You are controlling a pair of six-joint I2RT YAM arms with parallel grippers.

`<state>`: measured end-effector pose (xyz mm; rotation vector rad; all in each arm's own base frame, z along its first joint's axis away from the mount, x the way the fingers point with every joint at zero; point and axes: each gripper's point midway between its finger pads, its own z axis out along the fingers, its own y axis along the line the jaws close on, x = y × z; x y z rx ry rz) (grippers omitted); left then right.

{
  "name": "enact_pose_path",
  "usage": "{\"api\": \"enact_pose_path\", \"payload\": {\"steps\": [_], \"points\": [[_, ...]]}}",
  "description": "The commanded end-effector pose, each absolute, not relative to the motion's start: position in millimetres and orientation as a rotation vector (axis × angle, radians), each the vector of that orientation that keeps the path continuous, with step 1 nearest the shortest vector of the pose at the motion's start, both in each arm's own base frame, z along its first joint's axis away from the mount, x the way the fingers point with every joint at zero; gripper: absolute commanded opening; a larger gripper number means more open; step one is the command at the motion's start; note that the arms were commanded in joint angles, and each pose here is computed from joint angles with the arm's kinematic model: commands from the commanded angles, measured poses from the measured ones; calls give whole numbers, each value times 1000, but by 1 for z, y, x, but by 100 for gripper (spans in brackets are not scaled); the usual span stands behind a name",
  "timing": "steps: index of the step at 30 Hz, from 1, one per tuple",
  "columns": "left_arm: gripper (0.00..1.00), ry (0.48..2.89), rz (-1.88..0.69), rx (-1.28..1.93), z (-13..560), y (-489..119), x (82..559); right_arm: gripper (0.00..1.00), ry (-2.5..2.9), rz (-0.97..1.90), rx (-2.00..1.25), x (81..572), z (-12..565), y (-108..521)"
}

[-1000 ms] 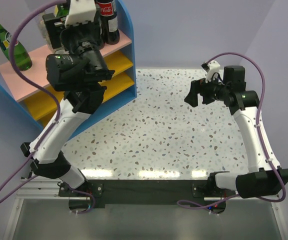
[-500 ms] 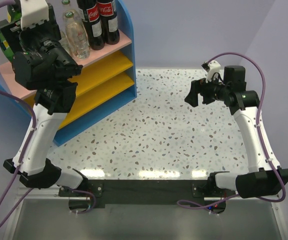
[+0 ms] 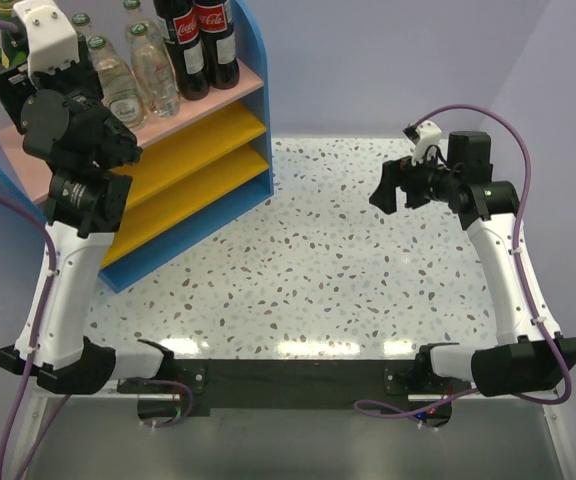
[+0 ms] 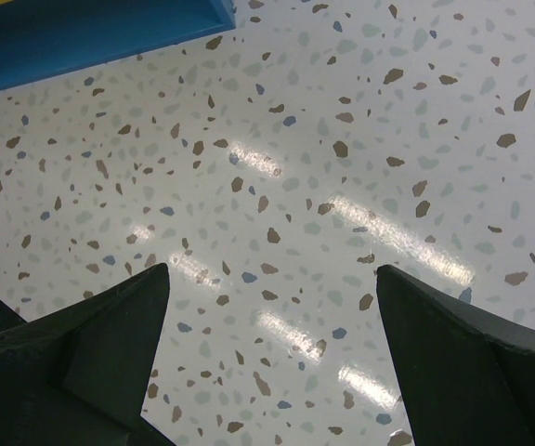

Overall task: Place and organize the beverage onto the shelf
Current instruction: Place the drink on the shelf.

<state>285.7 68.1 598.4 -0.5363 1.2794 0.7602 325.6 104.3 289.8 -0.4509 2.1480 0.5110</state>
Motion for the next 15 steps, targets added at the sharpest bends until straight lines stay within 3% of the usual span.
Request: {"api": "enact_pose_path", "payload": {"steps": [1,15], "points": [[0,1188,624,-551,615,77,276,96,2125,505,-459,328,296,103],[0,1257,600,-591,561,110,299,96,2148,492,-459,323,291,100]]}}
